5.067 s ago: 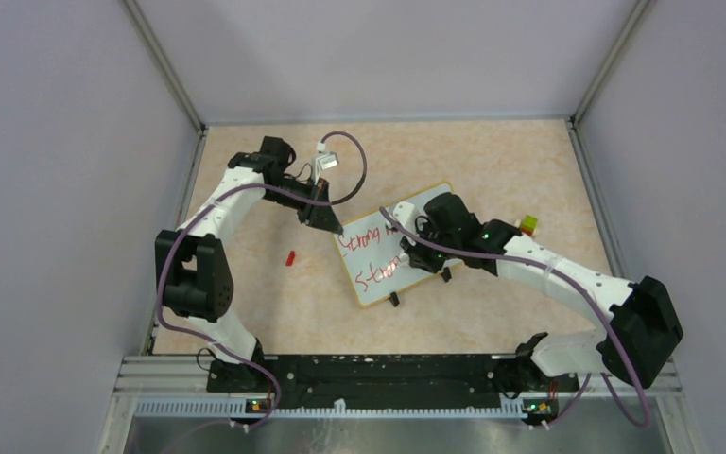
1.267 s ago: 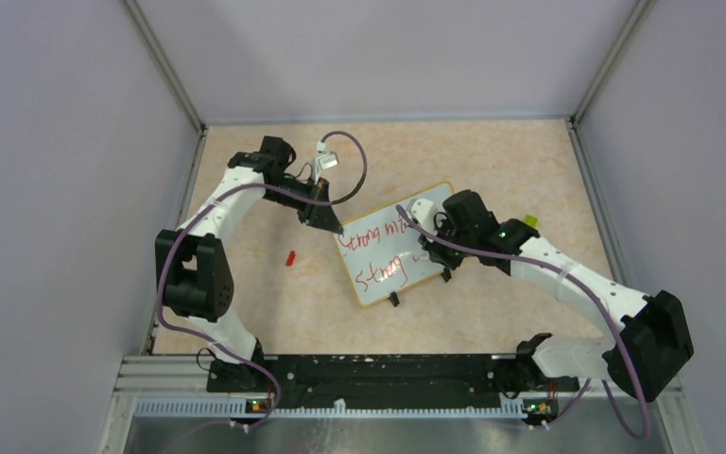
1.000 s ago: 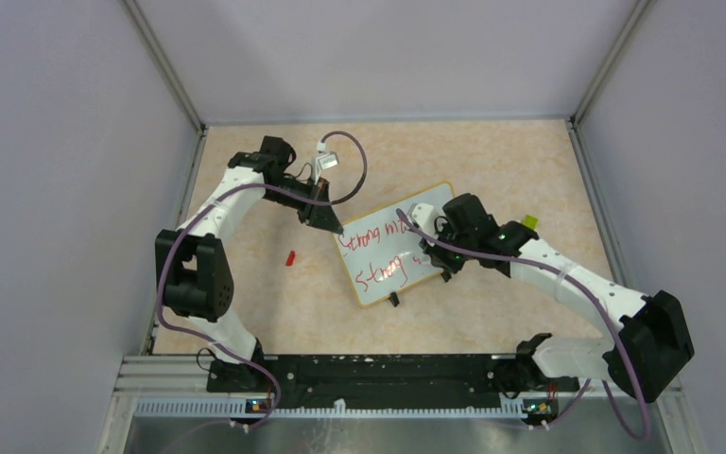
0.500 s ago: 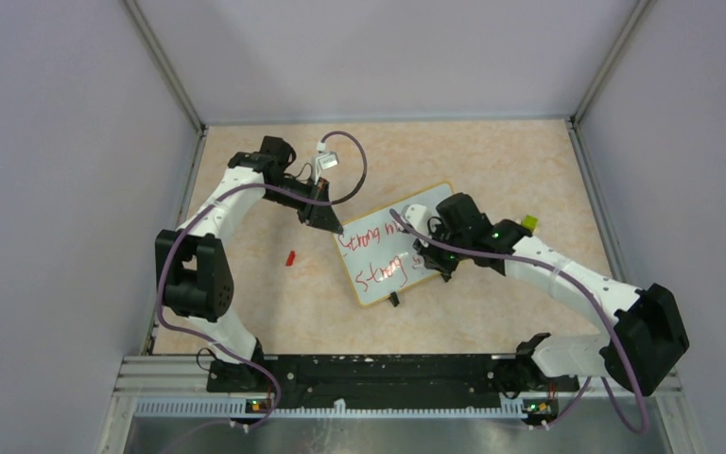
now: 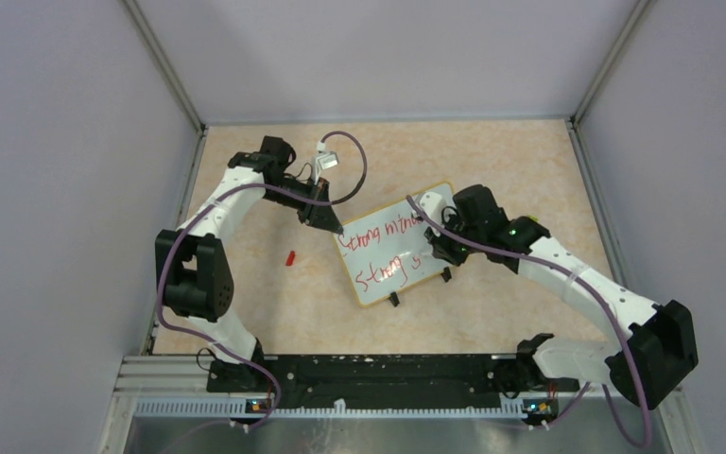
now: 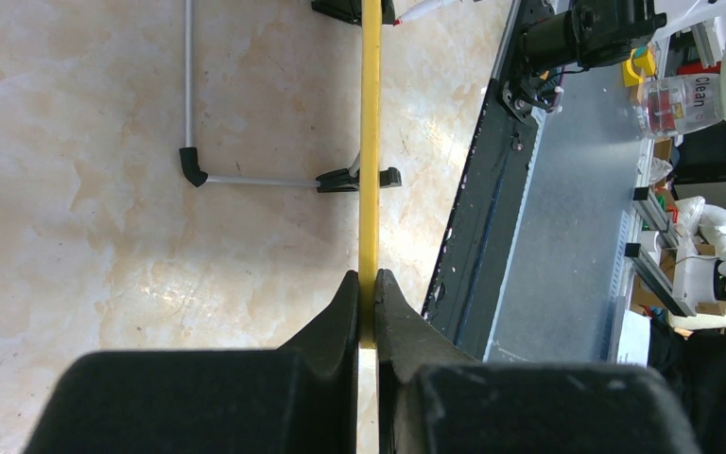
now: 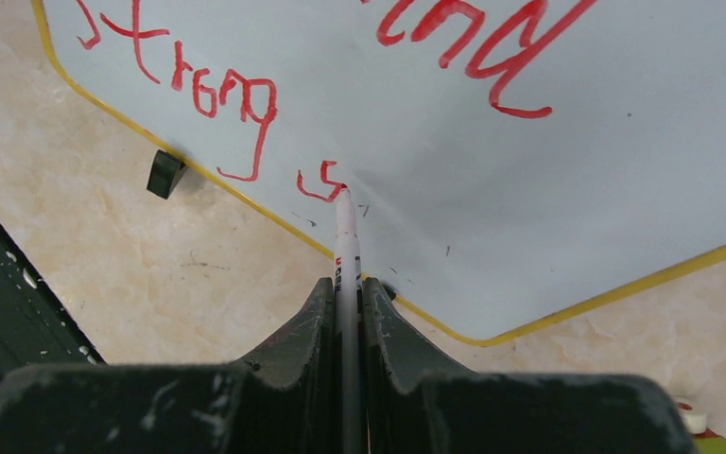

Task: Write a sentence on the whiteboard

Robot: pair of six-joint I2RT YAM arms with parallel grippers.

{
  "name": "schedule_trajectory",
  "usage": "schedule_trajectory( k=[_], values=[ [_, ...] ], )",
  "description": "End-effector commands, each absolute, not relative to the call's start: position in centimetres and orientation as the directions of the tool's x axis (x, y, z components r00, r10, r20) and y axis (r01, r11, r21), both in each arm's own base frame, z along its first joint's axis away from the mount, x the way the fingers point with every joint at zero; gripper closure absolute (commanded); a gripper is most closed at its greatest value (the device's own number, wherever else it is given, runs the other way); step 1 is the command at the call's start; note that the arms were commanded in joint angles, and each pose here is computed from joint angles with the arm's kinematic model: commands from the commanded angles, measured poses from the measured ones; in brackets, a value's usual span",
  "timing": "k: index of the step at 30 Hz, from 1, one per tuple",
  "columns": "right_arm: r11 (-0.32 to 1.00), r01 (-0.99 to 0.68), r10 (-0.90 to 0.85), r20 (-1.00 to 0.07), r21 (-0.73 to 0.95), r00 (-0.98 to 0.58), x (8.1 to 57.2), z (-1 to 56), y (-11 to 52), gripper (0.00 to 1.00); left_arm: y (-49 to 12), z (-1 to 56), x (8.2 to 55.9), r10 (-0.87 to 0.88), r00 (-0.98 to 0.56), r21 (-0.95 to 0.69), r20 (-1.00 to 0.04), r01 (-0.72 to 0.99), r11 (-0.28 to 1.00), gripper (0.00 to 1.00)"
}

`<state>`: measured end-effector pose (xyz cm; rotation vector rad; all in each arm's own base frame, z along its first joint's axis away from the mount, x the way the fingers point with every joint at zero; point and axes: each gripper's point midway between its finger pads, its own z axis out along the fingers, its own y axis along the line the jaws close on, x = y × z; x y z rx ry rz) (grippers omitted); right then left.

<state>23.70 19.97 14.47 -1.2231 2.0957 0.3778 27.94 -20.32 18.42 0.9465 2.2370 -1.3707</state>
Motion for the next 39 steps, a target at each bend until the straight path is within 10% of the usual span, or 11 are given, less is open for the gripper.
schedule_trajectory(
  k=[1, 39],
  values=[
    [0.534, -0.836, -0.658, -0.684, -0.127, -0.316, 24.5, 15.1, 19.1, 1.00, -20.5, 19.0, 28.5, 0.359, -0.692, -0.623, -0.626, 0.721, 0.304, 1.00],
    [0.549, -0.815, -0.691, -0.649, -0.184, -0.319, 25.4, 14.0, 17.8, 1.00, -20.4, 18.9, 28.5, 0.360, -0.692, -0.620, -0.626, 0.721, 0.308, 1.00]
  ],
)
